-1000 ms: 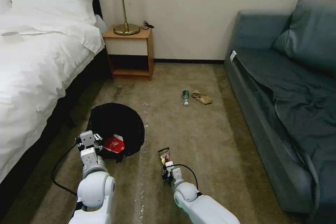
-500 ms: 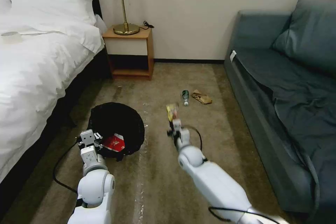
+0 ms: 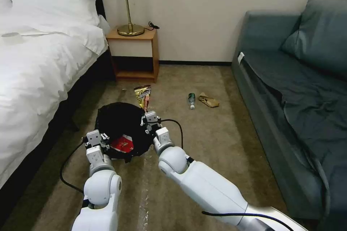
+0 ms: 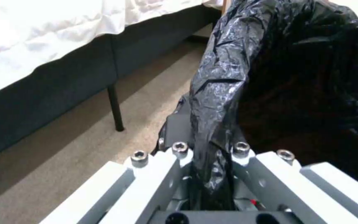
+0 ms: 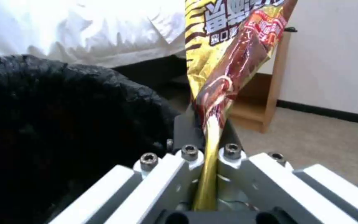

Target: Pick up the trash bin, then pick up the garbage on the floor and place it into the trash bin.

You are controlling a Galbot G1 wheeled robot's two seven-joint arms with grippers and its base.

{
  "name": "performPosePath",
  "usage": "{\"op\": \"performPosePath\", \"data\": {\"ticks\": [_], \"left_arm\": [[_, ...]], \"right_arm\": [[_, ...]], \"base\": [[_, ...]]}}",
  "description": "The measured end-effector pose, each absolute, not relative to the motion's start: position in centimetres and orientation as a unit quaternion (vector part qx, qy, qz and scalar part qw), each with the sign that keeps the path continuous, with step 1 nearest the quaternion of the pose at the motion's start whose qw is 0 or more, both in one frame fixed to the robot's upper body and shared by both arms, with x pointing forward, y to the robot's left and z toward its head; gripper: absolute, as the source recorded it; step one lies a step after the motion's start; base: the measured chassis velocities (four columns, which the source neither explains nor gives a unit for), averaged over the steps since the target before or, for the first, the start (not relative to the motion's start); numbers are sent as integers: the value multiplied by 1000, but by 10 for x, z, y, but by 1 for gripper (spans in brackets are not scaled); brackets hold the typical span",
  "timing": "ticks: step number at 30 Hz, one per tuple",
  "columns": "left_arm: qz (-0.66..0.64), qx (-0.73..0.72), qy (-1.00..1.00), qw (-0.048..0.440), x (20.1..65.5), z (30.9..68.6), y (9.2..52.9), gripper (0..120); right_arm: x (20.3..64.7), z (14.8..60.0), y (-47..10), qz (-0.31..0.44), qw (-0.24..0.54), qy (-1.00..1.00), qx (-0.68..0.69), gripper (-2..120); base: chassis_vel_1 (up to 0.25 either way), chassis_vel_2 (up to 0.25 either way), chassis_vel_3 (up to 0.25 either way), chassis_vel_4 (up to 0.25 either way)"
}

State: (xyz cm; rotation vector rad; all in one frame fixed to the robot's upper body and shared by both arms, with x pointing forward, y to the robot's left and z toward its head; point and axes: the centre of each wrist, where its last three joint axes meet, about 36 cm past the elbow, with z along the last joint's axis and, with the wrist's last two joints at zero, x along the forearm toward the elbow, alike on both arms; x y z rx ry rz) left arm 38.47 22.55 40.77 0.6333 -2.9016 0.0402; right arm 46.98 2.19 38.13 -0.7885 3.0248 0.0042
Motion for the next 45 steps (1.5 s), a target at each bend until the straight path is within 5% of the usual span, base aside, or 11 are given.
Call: {"op": "performPosePath", "data": {"ticks": [22,45], "left_arm": [[65,206,-970,113,388,414,212,3],[56,209,-970,113,388,413,215,3]], "right_arm": [[456,367,48,59,53,949,-305,1],[466,373,38,62,62,952,-294,91]], "base": [[0,0,0,0],[0,0,0,0]]}}
